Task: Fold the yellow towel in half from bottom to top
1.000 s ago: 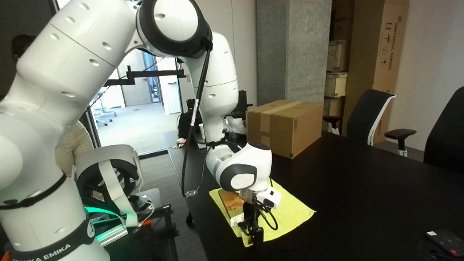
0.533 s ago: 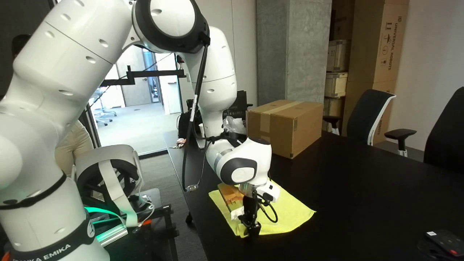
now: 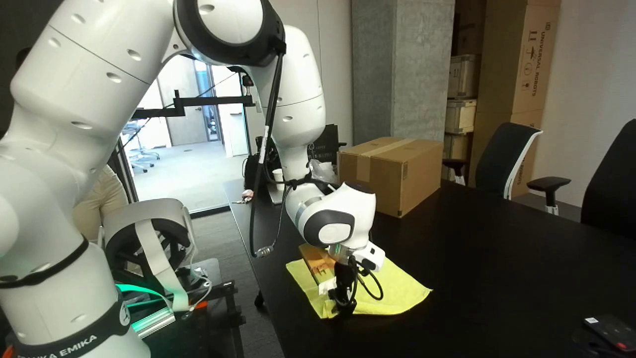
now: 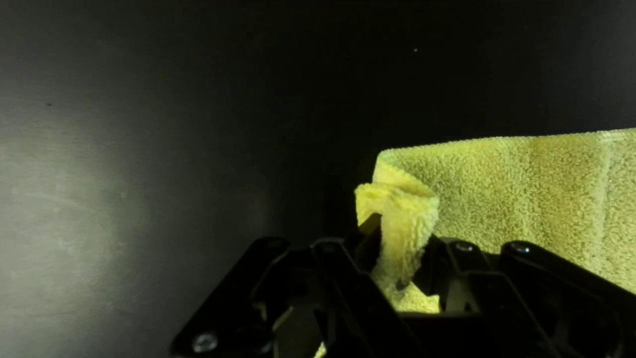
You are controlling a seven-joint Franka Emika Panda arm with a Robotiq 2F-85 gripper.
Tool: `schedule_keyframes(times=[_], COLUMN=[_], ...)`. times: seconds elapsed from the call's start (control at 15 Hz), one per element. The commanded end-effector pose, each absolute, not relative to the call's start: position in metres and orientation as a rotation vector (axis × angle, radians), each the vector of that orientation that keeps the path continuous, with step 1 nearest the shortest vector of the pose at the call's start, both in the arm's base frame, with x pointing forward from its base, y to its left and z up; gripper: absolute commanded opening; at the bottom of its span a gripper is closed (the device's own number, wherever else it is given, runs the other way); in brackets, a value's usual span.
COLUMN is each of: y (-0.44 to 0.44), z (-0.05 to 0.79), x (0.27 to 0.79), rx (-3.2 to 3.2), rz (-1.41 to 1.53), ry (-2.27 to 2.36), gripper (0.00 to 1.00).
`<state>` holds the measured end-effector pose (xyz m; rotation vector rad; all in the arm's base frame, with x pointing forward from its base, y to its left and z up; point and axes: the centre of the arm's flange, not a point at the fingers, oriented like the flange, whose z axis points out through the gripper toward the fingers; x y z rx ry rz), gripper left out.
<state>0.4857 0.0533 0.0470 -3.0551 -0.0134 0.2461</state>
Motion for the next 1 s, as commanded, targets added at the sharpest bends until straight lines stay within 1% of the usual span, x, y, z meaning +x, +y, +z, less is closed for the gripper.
schedule_keyframes(times=[0.0, 0.4, 0.93], y=[0.049, 0.046, 0.047], z=[0.061, 0.083, 0.109], x=[0.494, 0.524, 0.592], rx=[-2.998, -2.894, -2.845], rz=[0.244, 0.19, 0.091], ry=[-0.003, 0.06, 0.143], gripper=[0.03, 0.03, 0.03])
